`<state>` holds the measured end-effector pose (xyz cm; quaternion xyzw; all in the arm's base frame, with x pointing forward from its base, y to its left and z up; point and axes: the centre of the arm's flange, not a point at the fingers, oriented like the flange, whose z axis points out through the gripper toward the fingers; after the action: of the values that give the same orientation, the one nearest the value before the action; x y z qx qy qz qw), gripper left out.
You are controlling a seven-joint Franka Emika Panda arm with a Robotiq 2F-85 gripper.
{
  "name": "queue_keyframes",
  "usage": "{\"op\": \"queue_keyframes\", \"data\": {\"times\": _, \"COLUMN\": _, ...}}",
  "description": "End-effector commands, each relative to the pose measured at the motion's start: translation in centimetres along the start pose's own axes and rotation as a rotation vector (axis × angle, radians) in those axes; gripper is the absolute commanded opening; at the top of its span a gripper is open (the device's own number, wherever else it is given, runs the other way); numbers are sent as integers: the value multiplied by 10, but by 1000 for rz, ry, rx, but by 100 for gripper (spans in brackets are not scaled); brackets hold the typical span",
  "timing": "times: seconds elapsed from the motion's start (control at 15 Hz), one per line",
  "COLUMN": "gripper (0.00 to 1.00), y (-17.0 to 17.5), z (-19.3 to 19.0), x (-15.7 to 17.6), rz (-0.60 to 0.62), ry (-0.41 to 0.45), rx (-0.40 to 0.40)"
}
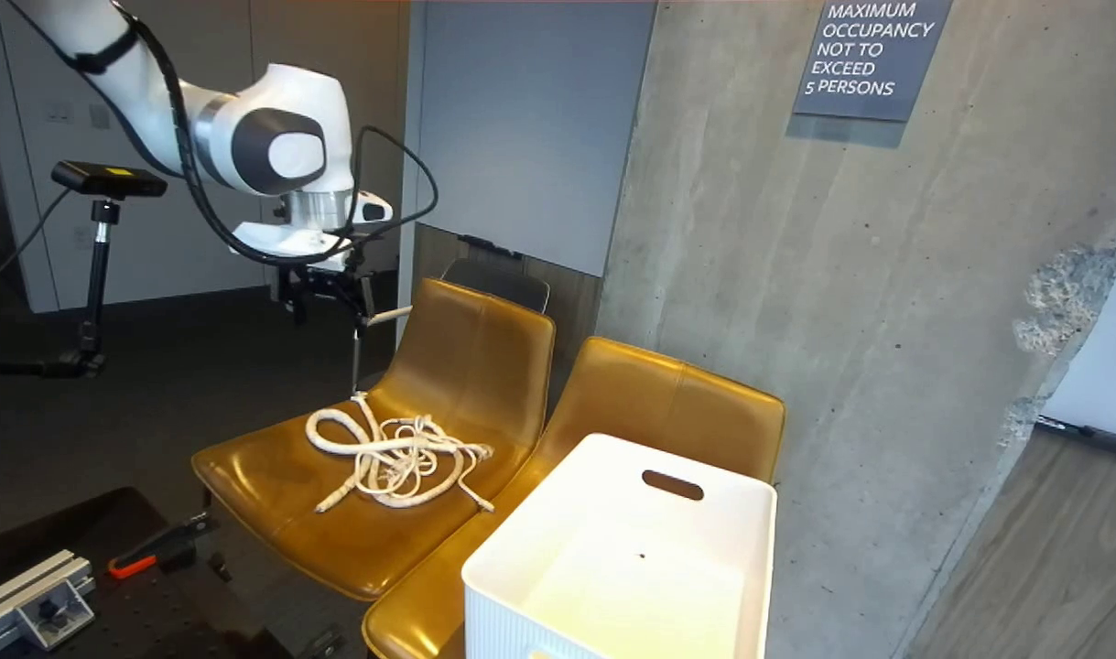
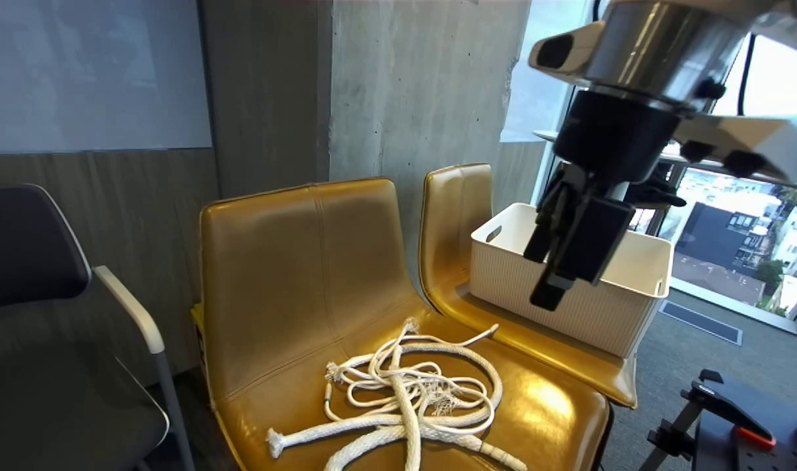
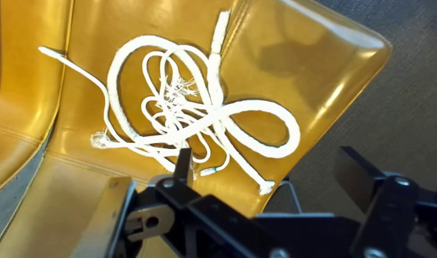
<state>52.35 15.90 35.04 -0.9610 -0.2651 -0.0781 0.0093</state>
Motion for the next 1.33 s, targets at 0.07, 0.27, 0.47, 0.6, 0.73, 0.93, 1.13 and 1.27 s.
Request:
{"op": "queue_keyframes", "data": {"times": 0.07, "gripper": 100, "y": 46, "z": 62, "x": 78, "rz": -47, "ry": -18, "rx": -29}}
{"op": "queue_keyframes", "data": {"times": 0.27, "gripper": 100, "y": 55, "z": 106, "x": 103, "rz": -75, "ry": -41, "rx": -45}}
{"op": "queue_keyframes", "data": {"times": 0.47, "gripper": 100, "y": 59, "z": 148, "x": 119, "rz": -110, "ry": -61, "rx": -66}}
{"op": "queue_keyframes", "data": {"times": 0.6, "gripper": 100, "y": 58, "z": 176, "x": 122, "rz": -133, "ry": -76, "rx": -75}}
{"op": "queue_keyframes", "data": {"times": 0.73, "gripper": 100, "y": 56, "z": 202, "x": 126, "rz": -151, "ry": -94, "rx": -76}}
{"op": "queue_keyframes", "data": {"times": 0.93, "gripper": 100, "y": 54, "z": 237, "x": 128, "rz": -165, "ry": -120, "rx": -73}}
{"op": "queue_keyframes", "data": {"times": 1.13, "gripper": 100, "y": 54, "z": 269, "x": 126, "rz": -167, "ry": -152, "rx": -78}}
{"op": "queue_keyframes", "data": {"times": 1.27, "gripper": 100, "y": 55, "z": 287, "x": 121, "rz": -174, "ry": -179, "rx": -94}}
